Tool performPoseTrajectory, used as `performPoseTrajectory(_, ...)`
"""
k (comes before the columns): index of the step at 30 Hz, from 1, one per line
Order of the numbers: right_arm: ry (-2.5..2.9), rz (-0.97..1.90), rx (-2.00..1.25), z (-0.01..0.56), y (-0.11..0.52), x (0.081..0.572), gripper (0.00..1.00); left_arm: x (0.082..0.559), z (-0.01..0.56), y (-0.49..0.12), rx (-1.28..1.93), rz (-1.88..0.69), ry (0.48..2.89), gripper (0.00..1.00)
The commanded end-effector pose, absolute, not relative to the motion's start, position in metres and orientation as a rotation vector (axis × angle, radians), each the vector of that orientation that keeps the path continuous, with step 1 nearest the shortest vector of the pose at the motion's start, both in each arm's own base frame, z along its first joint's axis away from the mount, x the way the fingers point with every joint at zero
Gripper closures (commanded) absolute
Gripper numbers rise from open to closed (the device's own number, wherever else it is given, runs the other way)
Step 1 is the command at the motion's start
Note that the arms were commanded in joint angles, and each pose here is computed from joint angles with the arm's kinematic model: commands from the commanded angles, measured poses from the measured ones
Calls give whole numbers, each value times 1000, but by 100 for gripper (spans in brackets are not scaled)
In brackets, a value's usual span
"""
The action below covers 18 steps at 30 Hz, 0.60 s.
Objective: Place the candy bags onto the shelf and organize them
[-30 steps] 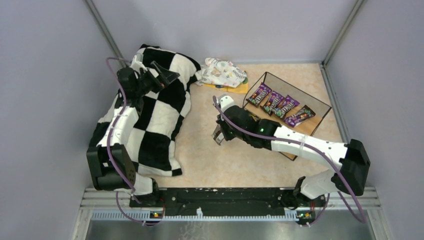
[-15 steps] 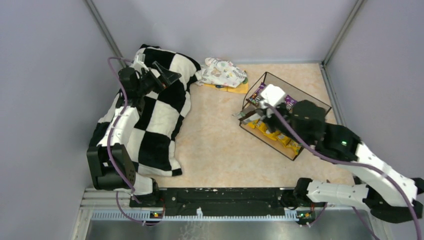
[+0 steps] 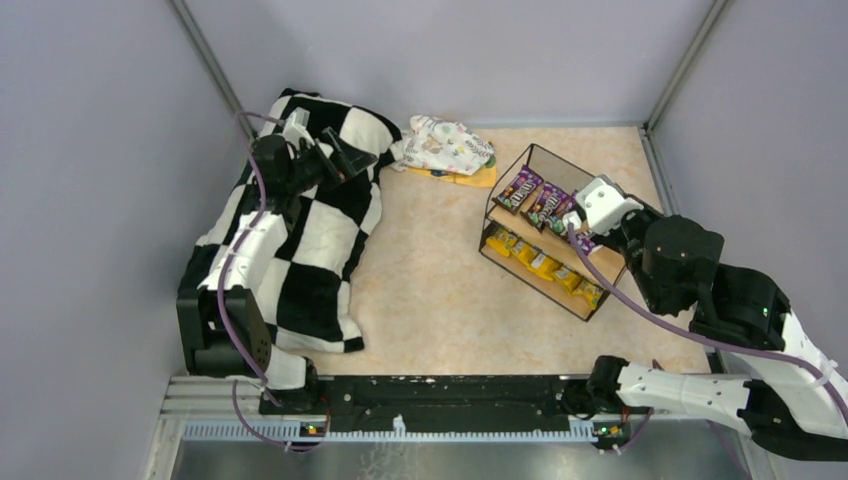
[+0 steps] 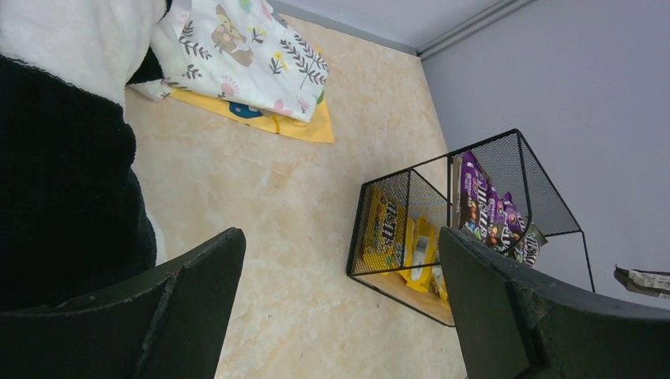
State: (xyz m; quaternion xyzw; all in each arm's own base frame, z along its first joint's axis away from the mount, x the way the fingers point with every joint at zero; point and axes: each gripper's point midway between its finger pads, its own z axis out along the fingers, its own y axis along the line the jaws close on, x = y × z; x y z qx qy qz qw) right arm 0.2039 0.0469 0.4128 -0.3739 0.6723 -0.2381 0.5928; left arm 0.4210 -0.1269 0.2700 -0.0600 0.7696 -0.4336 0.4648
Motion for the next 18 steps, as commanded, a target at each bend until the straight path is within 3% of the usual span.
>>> performPoseTrajectory(1,1534,-774,-823,428,20,205,100,428,286,-124,-106,-1027,1846,2)
performPoseTrajectory(18,1731,-978,-861,367,-8,259,100,420,294,-140,-54,-1044,1838,2)
